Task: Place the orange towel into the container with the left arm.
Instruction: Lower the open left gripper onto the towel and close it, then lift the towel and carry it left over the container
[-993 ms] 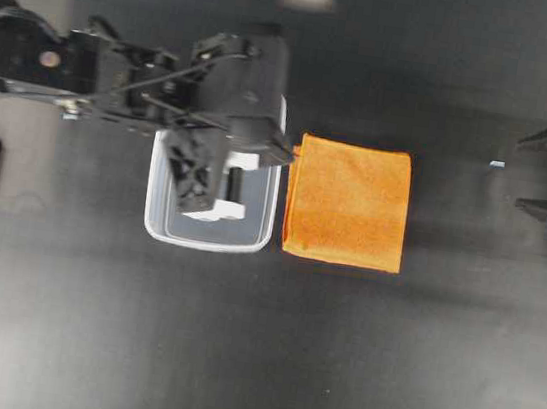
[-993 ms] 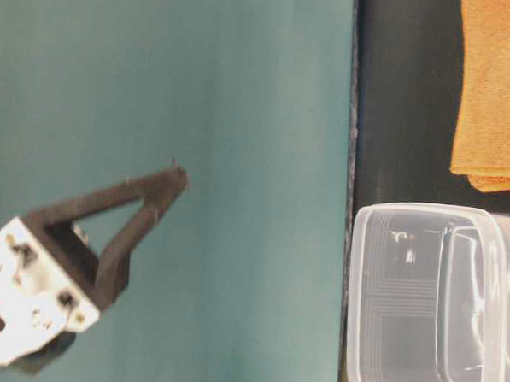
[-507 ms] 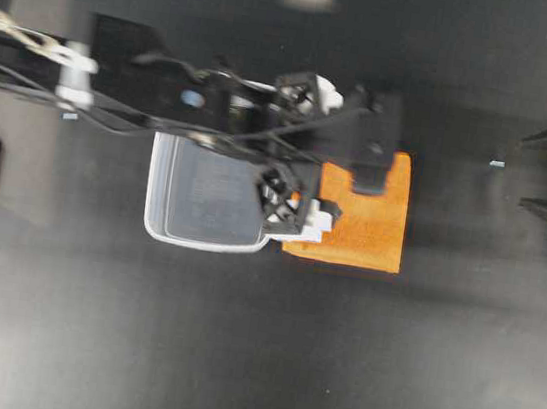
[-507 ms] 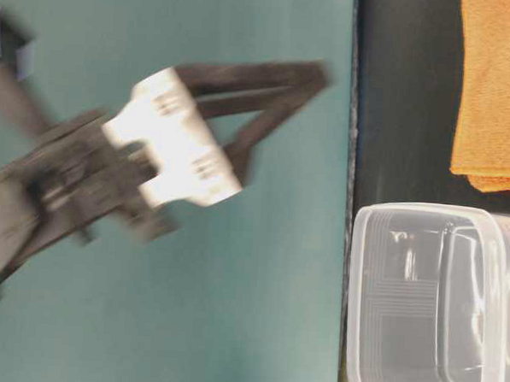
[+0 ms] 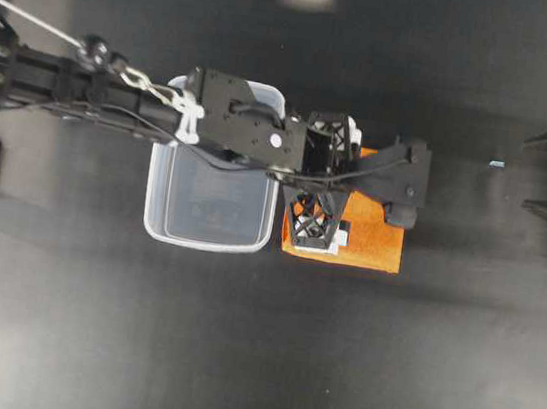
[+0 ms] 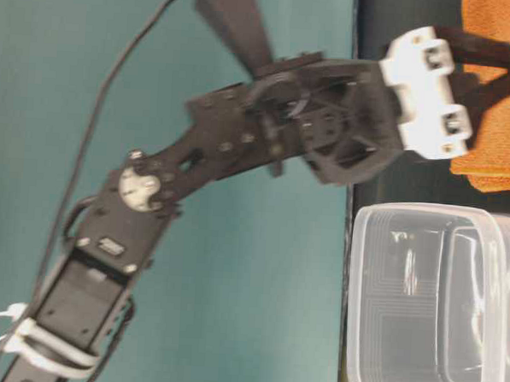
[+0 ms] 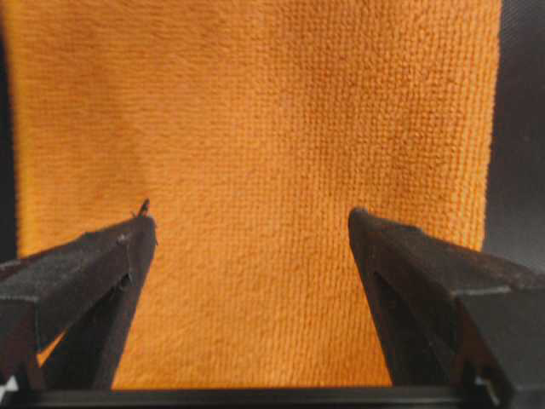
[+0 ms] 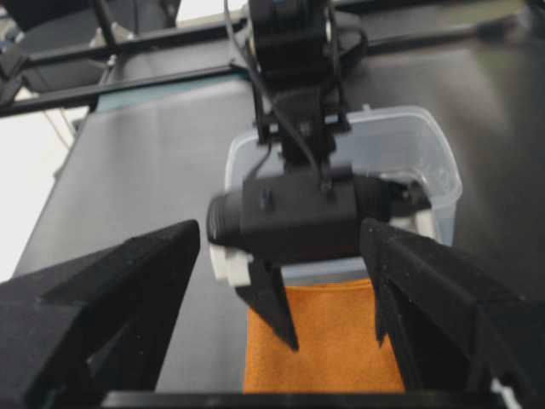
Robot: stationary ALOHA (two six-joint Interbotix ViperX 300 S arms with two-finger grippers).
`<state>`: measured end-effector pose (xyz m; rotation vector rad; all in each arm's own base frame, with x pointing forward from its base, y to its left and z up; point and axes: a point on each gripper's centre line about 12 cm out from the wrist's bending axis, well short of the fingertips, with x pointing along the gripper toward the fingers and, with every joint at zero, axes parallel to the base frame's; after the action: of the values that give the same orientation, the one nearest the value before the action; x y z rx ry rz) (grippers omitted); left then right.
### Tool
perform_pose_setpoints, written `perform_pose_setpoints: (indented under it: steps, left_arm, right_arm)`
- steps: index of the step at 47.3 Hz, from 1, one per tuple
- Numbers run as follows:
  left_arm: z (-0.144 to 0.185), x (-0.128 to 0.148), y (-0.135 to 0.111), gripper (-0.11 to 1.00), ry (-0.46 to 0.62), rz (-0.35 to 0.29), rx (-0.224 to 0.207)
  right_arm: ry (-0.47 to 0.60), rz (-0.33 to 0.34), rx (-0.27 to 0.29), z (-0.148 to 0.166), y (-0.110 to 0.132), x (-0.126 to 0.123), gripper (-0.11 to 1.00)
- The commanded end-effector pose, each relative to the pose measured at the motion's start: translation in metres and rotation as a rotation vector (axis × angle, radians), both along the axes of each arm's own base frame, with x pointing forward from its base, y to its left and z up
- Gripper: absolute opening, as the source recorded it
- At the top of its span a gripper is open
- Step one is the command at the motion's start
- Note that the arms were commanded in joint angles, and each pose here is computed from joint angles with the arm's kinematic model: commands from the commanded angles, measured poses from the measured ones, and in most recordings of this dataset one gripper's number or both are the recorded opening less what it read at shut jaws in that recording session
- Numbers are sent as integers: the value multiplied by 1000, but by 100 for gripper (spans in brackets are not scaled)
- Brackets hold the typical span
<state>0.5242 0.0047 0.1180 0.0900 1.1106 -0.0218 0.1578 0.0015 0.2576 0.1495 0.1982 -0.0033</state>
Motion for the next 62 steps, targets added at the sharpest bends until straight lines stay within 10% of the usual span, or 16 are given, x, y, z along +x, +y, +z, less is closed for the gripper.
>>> perform_pose_setpoints:
  steps: [1, 22, 36, 62]
  left_arm:
    - [-2, 3, -1, 88, -3, -4, 3]
    - [-25, -2, -11, 78, 57, -18, 1]
    - [15, 8, -18, 7, -23, -34, 3]
    - [178, -55, -8, 6, -92, -9, 7]
  right_arm:
    - [-12, 0, -1, 3, 0, 1, 74]
    - [-26, 0, -6, 6, 0, 0, 74]
    - [-25, 0, -3, 4, 0, 0, 74]
    - [-100, -11, -8, 18, -2, -3, 74]
